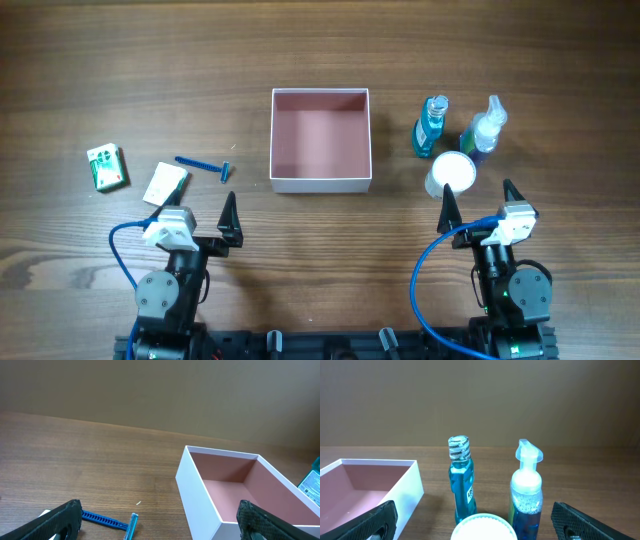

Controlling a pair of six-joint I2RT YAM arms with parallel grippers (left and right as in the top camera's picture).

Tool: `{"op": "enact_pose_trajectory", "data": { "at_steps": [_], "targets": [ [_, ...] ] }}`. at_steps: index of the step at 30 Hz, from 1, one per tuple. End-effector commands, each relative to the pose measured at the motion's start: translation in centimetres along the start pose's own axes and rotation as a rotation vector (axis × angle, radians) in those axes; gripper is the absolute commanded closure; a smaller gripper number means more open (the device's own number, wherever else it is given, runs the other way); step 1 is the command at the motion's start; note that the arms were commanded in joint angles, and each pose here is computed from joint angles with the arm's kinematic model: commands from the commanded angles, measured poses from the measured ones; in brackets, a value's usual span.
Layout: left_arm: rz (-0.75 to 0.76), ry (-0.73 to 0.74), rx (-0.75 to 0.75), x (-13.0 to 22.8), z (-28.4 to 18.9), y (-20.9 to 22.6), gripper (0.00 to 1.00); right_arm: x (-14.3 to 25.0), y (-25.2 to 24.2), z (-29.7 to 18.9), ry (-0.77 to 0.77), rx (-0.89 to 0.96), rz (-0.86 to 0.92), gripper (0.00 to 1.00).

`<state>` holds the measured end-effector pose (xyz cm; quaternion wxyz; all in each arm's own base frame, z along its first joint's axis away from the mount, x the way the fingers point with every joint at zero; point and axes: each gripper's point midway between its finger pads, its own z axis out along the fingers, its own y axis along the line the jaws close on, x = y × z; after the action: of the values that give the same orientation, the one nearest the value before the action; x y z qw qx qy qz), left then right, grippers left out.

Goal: Pack container

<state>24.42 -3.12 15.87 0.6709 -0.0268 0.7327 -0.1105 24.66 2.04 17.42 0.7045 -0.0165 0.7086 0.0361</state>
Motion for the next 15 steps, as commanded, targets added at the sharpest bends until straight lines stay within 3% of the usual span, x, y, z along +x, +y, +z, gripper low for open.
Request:
{"op": "enact_pose_trajectory", "data": {
  "at_steps": [1,15],
  "targets": [
    [0.016,0.002,0.010,0.3,0.0,-0.1,0.00,-0.1,0.1,0.0,-0.005,-0.008,0.000,0.00],
    [0.016,-0.001,0.010,0.2,0.0,-0.1,0.00,-0.1,1.8,-0.1,-0.003,-0.109,0.005,0.00]
  ]
}}
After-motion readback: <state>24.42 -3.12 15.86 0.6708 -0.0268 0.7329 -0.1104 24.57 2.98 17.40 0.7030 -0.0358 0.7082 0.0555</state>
